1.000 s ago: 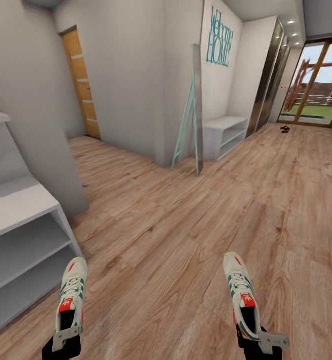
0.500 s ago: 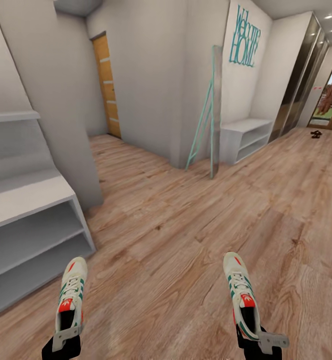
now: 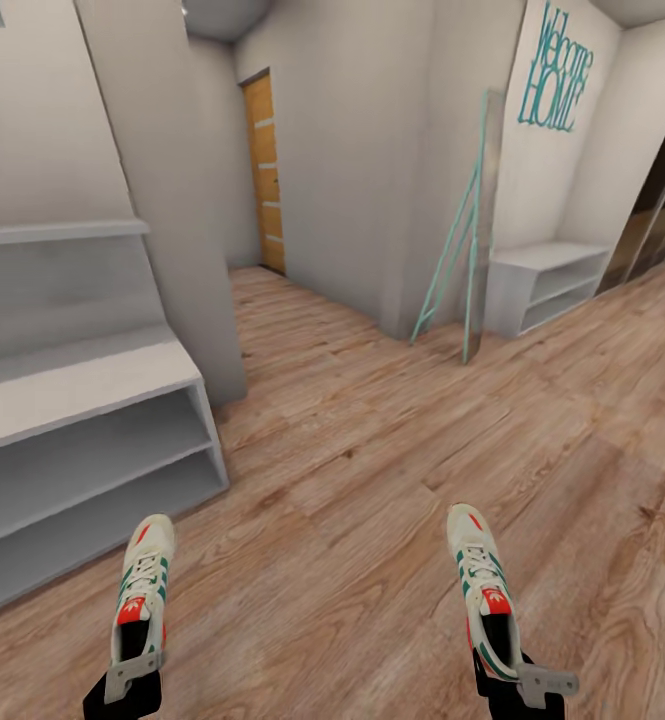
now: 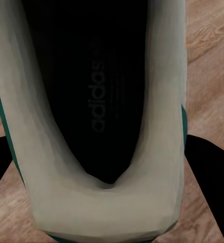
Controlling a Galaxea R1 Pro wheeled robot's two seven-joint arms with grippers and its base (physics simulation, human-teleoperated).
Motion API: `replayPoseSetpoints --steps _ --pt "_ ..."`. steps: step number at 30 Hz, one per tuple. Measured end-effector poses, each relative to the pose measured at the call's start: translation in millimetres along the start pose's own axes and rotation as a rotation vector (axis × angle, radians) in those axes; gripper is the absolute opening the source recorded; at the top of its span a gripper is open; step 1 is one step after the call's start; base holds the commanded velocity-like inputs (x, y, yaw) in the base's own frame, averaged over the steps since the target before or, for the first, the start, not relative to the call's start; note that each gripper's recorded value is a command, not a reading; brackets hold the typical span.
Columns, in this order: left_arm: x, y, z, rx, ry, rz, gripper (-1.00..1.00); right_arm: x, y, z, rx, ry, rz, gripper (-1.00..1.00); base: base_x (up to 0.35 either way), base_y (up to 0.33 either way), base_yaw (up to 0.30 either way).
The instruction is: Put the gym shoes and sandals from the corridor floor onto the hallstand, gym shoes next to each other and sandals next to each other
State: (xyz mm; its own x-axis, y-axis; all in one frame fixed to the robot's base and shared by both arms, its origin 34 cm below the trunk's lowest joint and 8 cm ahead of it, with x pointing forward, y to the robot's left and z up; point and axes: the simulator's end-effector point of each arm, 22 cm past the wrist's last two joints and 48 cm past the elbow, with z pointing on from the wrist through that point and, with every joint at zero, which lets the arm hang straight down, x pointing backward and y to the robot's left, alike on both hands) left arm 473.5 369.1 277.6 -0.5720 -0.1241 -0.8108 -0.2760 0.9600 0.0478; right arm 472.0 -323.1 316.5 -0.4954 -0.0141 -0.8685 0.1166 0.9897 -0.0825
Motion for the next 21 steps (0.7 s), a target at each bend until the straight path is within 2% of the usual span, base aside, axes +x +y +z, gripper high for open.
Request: replayPoseSetpoints --steps 9,21 --pt "-0.3 -0.1 -0.1 0.000 -0.001 0.000 -1.00 -0.1 0.1 0.0 0.000 0.000 0.000 -1.00 0.030 -0.003 0.275" --pt "-0.5 0.4 0.0 -0.001 -0.002 -0.001 -1.00 -0.1 0.1 0.0 -0.001 0.000 0.000 -1.00 0.173 -0.106 0.277"
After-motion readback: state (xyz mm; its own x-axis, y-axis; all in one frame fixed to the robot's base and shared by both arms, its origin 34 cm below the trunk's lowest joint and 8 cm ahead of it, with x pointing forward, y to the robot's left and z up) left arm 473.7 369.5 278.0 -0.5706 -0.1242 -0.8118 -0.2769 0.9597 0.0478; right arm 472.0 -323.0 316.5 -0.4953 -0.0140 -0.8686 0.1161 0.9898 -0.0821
